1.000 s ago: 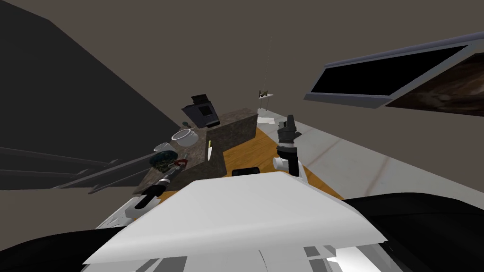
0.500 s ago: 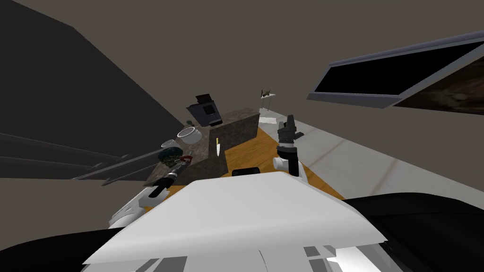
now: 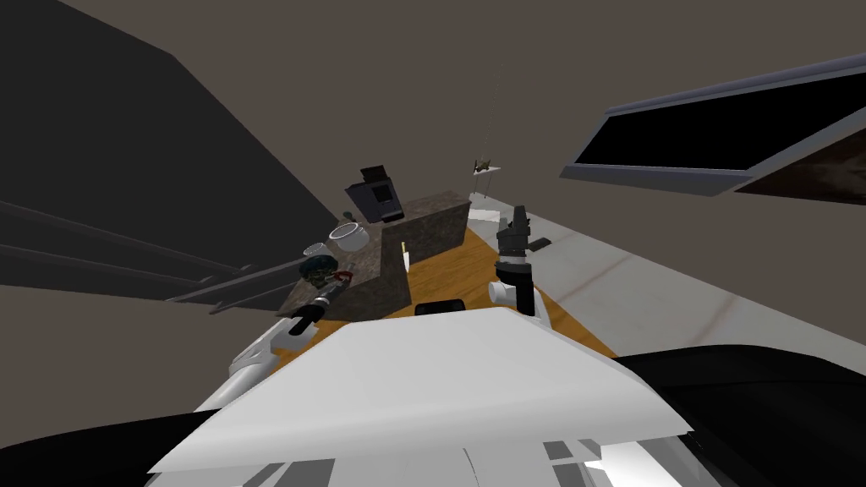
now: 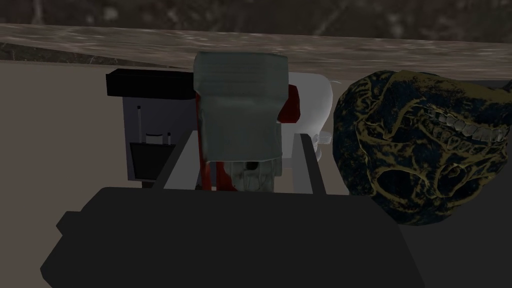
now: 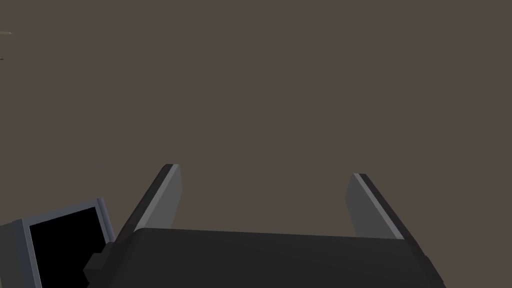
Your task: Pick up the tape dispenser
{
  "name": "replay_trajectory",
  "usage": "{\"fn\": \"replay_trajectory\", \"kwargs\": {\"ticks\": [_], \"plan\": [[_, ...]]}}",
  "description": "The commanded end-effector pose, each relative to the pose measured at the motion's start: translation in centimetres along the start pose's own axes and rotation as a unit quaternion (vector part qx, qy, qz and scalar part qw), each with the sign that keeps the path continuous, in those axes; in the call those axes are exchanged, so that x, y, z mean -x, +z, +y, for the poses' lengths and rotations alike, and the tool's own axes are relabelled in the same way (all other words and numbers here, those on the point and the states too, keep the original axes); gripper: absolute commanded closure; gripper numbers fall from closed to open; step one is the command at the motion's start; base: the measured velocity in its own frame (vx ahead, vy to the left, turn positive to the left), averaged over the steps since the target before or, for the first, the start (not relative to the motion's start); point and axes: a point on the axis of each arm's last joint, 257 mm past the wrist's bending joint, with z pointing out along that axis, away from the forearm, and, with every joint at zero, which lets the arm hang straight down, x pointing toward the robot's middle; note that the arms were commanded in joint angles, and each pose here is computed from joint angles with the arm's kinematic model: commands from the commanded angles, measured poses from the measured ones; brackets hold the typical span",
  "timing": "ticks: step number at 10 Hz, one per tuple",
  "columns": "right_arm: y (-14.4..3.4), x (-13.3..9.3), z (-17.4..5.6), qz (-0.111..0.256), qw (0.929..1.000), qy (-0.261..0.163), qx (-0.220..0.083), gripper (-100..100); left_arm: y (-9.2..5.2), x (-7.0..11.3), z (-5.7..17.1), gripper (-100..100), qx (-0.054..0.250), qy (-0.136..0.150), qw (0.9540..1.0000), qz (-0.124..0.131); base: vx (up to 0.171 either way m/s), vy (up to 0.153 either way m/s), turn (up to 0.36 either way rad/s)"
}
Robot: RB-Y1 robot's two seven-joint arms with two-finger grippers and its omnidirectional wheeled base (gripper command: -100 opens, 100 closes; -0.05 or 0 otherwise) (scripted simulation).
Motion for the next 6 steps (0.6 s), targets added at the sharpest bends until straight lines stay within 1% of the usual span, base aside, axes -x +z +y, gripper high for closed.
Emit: {"fn": "replay_trajectory", "kwargs": {"ticks": [1,2,3,4,5,6], "plan": [[0.0,0.0,0.0,0.000,1.0000,0.000,0.000,0,0.3,0.7,-0.4,100,0.006,0.001,1.0000,-0.002,-0.026,0.023,-0.014],[0.0,0.0,0.0,0.000,1.0000,0.000,0.000,0,1.4,1.7,-2.9,100,-0.010,0.009,0.9999,-0.009,-0.053,0.047,0.138],[0.0,0.0,0.0,0.000,1.0000,0.000,0.000,0,1.6,2.3,-3.2,100,-0.004,0.009,0.9999,-0.012,-0.060,0.048,0.074],[0.0,0.0,0.0,0.000,1.0000,0.000,0.000,0,2.5,3.8,-6.2,100,-0.021,0.016,0.9993,-0.024,-0.074,0.071,0.156],[0.0,0.0,0.0,0.000,1.0000,0.000,0.000,0,2.5,4.1,-6.1,100,-0.012,0.016,0.9995,-0.025,-0.063,0.067,0.067],[0.0,0.0,0.0,0.000,1.0000,0.000,0.000,0,2.5,4.0,-5.6,100,-0.003,0.016,0.9996,-0.022,-0.031,0.034,-0.022]]}}
